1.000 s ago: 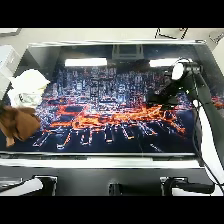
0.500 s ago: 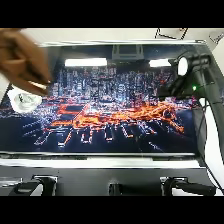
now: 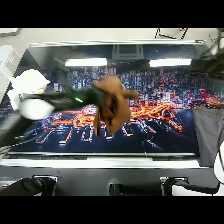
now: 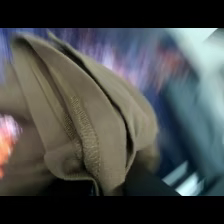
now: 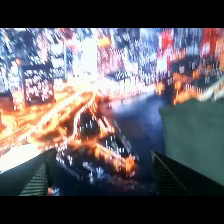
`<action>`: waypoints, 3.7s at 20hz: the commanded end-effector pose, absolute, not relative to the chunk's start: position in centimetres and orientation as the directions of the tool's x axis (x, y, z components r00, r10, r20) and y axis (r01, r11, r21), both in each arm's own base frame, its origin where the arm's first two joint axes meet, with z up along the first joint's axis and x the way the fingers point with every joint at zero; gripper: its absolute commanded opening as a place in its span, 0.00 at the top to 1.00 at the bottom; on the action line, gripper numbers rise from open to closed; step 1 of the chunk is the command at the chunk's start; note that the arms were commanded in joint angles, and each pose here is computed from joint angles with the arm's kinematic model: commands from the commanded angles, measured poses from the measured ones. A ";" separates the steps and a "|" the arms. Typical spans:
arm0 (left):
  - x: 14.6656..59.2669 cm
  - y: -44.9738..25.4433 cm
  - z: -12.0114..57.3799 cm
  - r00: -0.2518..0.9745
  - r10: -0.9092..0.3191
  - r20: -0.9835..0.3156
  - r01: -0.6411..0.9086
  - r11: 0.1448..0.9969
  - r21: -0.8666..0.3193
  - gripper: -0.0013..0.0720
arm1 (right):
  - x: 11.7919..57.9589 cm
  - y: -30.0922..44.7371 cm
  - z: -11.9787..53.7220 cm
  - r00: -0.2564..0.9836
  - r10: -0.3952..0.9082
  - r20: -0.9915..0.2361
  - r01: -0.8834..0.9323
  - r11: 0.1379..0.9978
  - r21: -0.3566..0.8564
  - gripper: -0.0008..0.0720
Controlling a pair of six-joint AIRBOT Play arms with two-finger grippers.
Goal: Fold the clothes and pants, and hang the long-sleeved shirts on hangers.
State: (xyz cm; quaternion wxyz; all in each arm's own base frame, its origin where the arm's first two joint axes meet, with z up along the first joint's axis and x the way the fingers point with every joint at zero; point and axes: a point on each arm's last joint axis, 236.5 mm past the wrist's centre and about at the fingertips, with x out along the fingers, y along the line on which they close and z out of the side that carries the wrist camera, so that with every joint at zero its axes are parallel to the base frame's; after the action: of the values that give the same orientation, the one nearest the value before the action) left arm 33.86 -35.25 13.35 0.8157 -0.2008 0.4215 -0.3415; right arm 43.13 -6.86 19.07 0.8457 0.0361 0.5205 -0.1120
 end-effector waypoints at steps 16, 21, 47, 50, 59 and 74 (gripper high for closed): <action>32.7 -15.9 0.9 -0.047 -0.551 -0.833 0.114 0.826 -0.552 0.01 | 37.7 5.5 -0.3 -0.052 0.545 -0.837 0.195 0.828 0.526 0.03; 29.1 -17.0 -7.5 -0.065 -0.599 -0.798 -0.065 0.801 -0.595 0.01 | 36.2 8.5 -3.4 -0.101 0.547 -0.831 0.147 0.835 0.531 0.03; 33.0 -23.9 -4.4 0.132 -0.715 -0.687 0.077 0.698 -0.712 0.95 | 37.9 16.9 -5.8 -0.014 0.635 -0.772 0.060 0.772 0.633 0.93; 38.1 -21.5 5.4 0.346 -0.712 -0.611 0.241 0.697 -0.676 0.95 | 43.7 11.0 2.9 0.240 0.500 -0.832 -0.067 0.864 0.499 0.93; 28.8 -14.0 53.1 0.773 -0.577 0.262 0.630 0.748 -0.211 0.95 | 36.1 3.2 51.3 0.975 0.218 0.038 -0.220 0.970 0.100 0.93; 22.6 -8.9 54.6 0.885 -0.376 0.276 0.419 0.901 -0.117 0.95 | 27.8 -1.9 50.5 0.997 -0.056 -0.061 0.053 0.997 -0.052 0.93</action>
State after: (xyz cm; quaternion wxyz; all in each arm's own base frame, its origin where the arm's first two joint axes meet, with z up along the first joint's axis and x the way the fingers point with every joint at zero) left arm 24.81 -9.76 52.85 0.9677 -0.0913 -0.0862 -0.2187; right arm 29.31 -1.56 49.29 0.9984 -0.0168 0.0531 -0.0141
